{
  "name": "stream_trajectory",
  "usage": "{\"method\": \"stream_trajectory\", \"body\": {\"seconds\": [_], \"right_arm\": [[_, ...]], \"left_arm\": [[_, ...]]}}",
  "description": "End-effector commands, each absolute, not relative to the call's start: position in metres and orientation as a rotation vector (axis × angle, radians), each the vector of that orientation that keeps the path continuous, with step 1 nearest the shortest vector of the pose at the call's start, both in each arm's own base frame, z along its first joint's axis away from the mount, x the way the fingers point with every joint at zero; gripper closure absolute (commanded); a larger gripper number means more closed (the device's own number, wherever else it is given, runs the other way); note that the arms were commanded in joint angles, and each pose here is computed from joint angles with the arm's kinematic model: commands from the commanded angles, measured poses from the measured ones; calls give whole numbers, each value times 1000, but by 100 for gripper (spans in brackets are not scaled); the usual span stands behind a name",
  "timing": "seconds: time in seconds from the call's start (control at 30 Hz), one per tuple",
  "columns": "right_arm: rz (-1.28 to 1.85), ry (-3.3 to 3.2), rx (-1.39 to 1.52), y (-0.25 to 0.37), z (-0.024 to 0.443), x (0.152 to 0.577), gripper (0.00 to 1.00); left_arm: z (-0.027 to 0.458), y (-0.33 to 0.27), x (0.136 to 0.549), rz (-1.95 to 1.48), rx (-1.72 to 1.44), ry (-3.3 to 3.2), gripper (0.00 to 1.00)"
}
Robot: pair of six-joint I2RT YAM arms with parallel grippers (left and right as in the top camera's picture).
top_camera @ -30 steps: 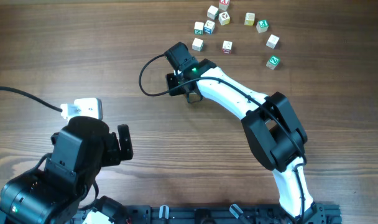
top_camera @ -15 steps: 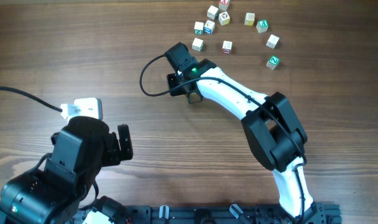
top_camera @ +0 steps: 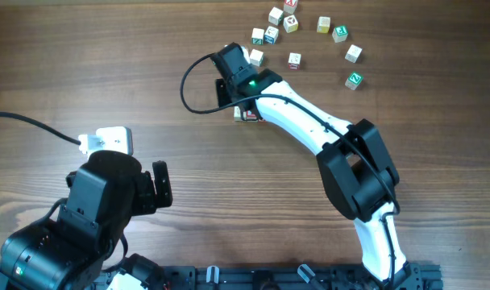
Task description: Form a horizontal line
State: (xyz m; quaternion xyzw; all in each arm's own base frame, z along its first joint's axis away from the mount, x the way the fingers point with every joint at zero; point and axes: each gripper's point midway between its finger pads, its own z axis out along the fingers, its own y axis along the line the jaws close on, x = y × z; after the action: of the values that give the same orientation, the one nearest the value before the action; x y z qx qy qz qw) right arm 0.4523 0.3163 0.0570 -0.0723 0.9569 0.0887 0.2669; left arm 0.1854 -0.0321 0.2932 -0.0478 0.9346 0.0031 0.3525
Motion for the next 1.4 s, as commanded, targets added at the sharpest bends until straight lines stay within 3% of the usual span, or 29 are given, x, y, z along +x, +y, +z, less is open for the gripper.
{"method": "stream_trajectory", "body": {"seconds": [0.0, 0.47, 1.37], "right_arm": [[59, 2542, -21, 283, 58, 469, 95], [19, 2576, 85, 254, 43, 473, 95], [69, 2693, 61, 255, 10, 458, 95]], "left_arm": [[294, -30, 186, 11, -153, 2410, 0], [294, -30, 186, 11, -153, 2410, 0], [294, -30, 186, 11, -153, 2410, 0]]}}
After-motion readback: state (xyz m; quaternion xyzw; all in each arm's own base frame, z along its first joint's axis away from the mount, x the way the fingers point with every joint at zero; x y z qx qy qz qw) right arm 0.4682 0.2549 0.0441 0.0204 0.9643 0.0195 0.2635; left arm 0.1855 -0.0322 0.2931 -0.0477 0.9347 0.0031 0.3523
